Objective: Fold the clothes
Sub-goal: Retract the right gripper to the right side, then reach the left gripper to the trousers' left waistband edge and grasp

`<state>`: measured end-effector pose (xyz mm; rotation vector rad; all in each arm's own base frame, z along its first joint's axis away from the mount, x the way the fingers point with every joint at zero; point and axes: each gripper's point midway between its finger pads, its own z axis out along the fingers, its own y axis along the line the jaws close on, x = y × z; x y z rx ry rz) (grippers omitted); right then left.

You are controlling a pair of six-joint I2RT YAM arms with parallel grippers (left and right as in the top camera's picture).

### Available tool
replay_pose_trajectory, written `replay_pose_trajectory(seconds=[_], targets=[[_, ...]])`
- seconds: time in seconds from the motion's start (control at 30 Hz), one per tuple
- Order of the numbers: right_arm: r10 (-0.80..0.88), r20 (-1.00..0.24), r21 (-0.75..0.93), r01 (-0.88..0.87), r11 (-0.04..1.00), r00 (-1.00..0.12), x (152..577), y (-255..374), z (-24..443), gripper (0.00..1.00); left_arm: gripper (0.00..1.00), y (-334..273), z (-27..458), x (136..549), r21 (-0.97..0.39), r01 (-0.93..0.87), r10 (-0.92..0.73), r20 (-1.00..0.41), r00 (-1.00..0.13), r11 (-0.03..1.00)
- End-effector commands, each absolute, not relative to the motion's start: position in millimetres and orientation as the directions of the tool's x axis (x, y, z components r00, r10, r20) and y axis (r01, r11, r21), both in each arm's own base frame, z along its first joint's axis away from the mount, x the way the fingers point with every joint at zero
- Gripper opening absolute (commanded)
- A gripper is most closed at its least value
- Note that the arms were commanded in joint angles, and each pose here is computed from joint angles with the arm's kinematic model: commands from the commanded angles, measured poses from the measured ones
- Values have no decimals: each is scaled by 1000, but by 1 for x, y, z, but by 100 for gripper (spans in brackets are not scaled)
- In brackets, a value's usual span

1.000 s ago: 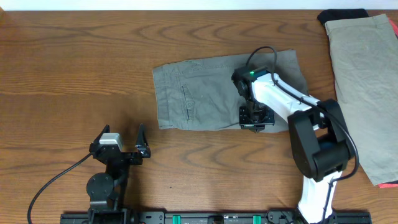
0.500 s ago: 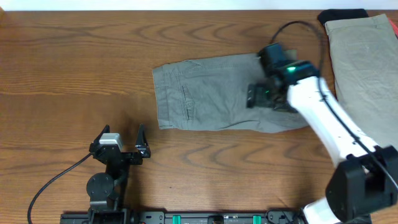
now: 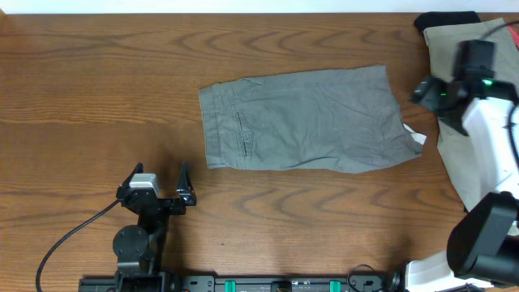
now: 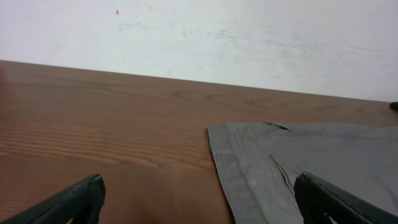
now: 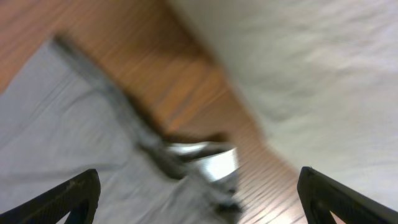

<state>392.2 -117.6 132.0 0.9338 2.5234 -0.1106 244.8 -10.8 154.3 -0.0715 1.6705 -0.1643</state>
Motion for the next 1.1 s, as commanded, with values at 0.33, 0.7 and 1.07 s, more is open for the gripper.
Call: replay_pose_trajectory(seconds=[0.33, 0.7, 1.07], targets=[[659, -458, 60, 719, 692, -597, 375, -165, 139, 99, 98, -32, 141, 242, -303, 143, -275, -943, -187, 942], [659, -458, 60, 719, 692, -597, 375, -165, 139, 99, 98, -98, 152, 215, -732, 339, -565, -676, -473, 592], [659, -458, 60, 719, 692, -597, 375, -165, 139, 99, 98, -88, 224, 213, -599, 411, -513, -801, -309, 687]])
